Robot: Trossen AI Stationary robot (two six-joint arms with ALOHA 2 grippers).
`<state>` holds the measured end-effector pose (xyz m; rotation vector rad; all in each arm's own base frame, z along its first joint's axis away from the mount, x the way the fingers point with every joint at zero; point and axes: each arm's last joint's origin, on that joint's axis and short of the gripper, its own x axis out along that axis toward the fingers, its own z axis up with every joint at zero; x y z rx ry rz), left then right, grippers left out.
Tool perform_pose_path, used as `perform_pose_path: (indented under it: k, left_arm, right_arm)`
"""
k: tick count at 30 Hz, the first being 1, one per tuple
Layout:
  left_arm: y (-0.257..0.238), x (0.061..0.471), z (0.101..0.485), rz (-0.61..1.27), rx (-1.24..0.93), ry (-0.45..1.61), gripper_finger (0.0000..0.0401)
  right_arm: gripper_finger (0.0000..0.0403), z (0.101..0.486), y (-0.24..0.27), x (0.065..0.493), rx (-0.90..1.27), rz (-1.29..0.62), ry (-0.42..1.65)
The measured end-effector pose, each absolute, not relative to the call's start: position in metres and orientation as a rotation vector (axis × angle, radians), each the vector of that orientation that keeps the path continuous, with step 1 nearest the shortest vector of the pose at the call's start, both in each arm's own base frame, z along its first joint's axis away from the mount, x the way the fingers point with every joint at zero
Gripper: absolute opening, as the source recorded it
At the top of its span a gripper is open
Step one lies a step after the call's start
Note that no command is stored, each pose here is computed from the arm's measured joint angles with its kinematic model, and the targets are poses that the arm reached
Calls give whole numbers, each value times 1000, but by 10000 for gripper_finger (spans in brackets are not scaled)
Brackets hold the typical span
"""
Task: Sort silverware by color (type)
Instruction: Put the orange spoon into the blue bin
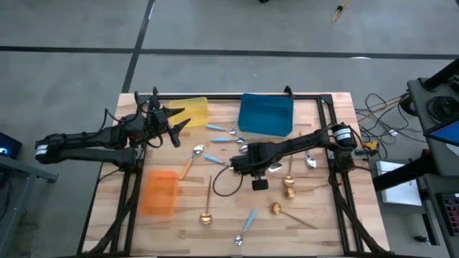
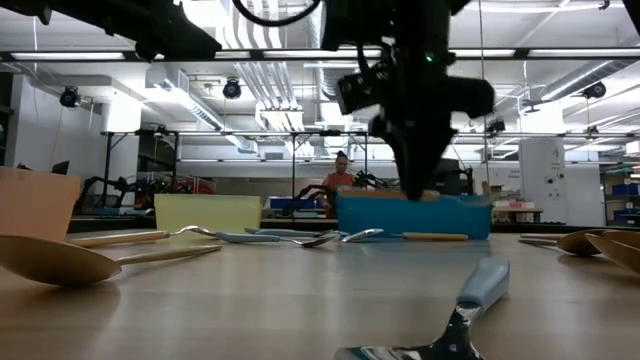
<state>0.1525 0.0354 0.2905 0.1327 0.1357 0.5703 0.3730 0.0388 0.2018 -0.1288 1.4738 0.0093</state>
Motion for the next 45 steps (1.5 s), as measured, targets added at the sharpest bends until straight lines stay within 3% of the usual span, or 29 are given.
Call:
perform_pose_path:
  k: [22, 34, 45]
  left_arm:
    - [33, 154, 290, 479, 24, 111, 194]
    - [33, 154, 286, 479, 9, 126, 194]
    - [33, 154, 285, 479, 10, 135, 194]
  right_arm:
    - [37, 293, -100, 382, -142, -92, 1318]
    - [37, 277, -186, 351, -127, -179, 1342]
    - [36, 250, -231, 327, -90, -220, 1309]
